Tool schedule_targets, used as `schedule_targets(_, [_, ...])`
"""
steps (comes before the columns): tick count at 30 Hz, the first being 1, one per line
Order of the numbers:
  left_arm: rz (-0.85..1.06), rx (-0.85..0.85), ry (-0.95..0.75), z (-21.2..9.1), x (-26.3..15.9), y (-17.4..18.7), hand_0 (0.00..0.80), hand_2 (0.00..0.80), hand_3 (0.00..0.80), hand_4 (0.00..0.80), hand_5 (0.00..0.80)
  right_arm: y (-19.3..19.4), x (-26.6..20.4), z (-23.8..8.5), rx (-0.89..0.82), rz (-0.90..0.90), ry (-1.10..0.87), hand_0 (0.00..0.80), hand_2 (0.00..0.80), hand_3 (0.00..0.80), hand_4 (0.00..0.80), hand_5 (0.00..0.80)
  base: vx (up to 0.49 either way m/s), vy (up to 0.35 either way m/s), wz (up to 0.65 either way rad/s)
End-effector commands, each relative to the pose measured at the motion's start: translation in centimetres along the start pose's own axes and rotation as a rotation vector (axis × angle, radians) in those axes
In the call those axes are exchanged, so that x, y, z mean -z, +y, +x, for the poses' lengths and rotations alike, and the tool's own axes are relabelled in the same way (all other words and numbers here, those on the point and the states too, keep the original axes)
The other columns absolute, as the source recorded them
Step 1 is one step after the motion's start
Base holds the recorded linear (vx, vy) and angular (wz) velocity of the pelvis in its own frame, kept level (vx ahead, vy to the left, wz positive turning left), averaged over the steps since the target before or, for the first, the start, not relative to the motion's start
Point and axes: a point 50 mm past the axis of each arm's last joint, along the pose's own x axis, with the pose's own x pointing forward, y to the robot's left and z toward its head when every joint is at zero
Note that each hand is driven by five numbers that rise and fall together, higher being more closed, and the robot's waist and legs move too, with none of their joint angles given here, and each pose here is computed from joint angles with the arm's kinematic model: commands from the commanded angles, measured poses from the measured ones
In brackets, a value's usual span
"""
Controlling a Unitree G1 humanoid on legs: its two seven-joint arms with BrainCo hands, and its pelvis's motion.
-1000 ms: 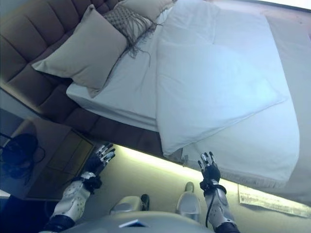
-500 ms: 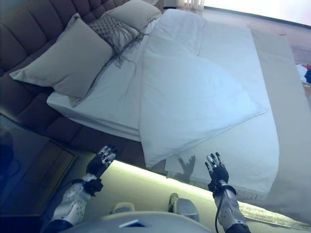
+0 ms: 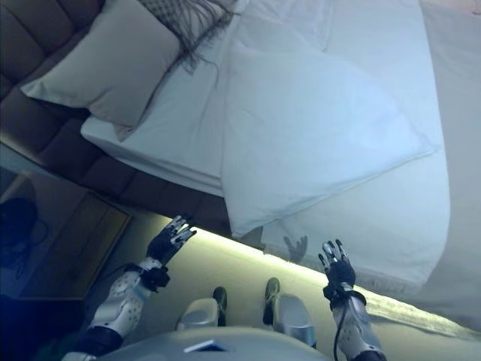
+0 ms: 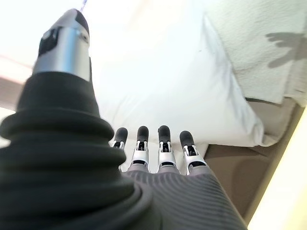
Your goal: Make the bed neatly
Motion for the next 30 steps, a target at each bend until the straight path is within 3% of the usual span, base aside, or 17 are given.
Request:
schedule_targets(1, [0.030,0.039,-0.036,0.0,-0.9,-0.4,0.000,0.000,0.000,0.000,0.000,0.7,-1.1,-0.3,-0.052,0.011,-0.073,0.000,0.000,0.000,0.000,0.000,0.357,0.120,-0.20])
schedule_targets(17, [0.073,-0.031,-0.045,-0.1,-1.4,0.5,0.000,0.000,0.000,0.000,0.000,2.4,1.9,-1.5,-0.067,-0.016,-0.015,0.000,0.000,0.000,0.000,0.000,0.328,0.240,-0.27])
schedule_targets(30, [0.103,-0.075,-0.124,-0.4,-2.8,0.6,0.000,0.000,0.000,0.000,0.000,2.2,0.6,0.3,-0.084,-0.022,-0.030,0.000,0.000,0.000,0.000,0.000,0.099,-0.053,-0.03])
